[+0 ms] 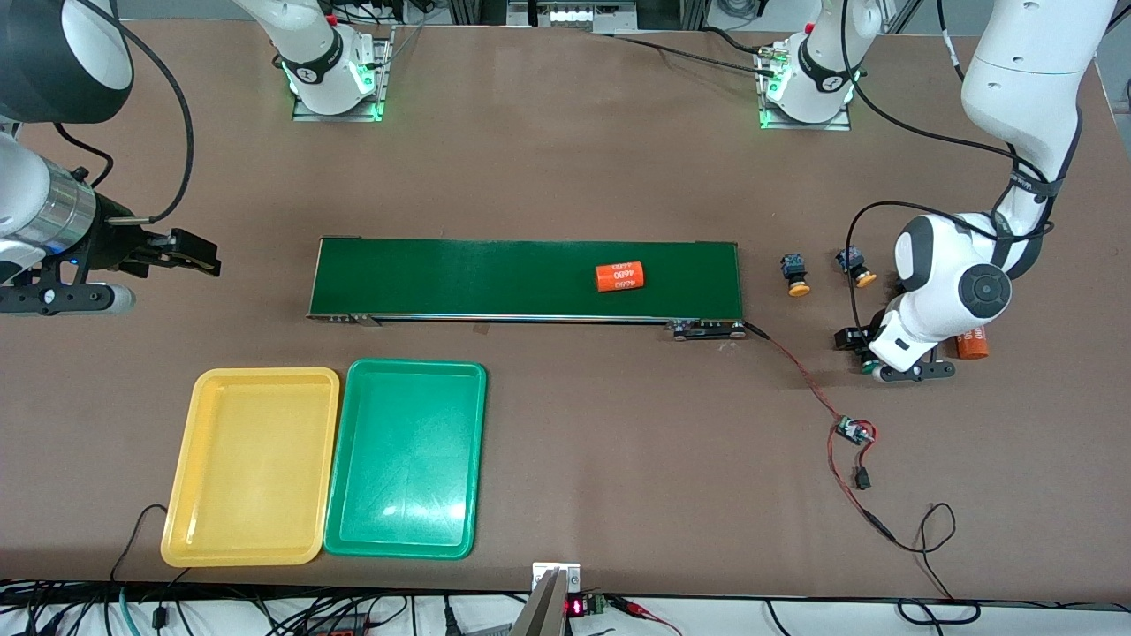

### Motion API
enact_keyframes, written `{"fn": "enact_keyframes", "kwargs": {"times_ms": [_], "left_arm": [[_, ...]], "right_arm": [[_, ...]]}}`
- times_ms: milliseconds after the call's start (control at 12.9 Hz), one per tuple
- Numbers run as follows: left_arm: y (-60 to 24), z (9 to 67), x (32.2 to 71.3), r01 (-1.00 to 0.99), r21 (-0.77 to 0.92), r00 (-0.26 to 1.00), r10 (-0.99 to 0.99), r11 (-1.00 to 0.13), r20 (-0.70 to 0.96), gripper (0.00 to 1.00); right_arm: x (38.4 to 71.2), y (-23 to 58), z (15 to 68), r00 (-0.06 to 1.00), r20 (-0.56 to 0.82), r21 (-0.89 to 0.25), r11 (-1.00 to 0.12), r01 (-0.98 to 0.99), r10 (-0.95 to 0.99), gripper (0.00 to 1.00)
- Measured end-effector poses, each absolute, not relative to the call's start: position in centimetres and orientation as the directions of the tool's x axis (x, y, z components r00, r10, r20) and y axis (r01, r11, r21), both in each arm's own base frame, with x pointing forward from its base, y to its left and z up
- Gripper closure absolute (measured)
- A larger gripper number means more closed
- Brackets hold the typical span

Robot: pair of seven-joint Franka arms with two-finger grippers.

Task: Sort buttons by color to trays
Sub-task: 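Place the green button onto the conveyor belt with the left gripper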

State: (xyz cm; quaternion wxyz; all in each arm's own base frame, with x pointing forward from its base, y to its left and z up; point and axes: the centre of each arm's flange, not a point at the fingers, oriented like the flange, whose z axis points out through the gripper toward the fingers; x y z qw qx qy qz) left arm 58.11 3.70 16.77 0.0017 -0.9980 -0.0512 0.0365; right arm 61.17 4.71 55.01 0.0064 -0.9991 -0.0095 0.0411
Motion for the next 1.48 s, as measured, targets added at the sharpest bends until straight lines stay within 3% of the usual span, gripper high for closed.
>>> {"fn": "enact_keyframes", "kwargs": {"times_ms": [156,544,856,1167,1478], "left_arm": [[3.2,17.9,58.2,0.092,-0.006,0.991,0.092,-0.996,-0.092,0.59],[-5.0,25.9,59.0,-0.034,0.030,0.981,-0.039,-0.999,-0.190,0.59],[-17.3,29.8,56.4,-0.134,0.072,0.965,-0.147,-0.988,-0.217,0.59],[-27.3,28.6,51.4,-0.116,0.068,0.961,-0.130,-0.991,-0.246,0.59],[-28.5,24.3,48.5,-0.093,0.099,0.973,-0.111,-0.991,-0.201,0.59]], "right_arm": [[61.2,4.7,55.0,0.996,-0.082,-0.014,-1.000,0.018,0.020,0.00],[61.2,4.7,55.0,0.996,-0.082,-0.014,-1.000,0.018,0.019,0.00],[61.2,4.7,55.0,0.996,-0.082,-0.013,-1.000,0.018,0.019,0.00],[61.2,4.7,55.0,0.996,-0.082,-0.013,-1.000,0.018,0.019,0.00],[61.2,4.7,55.0,0.996,-0.082,-0.013,-1.000,0.018,0.019,0.00]]}}
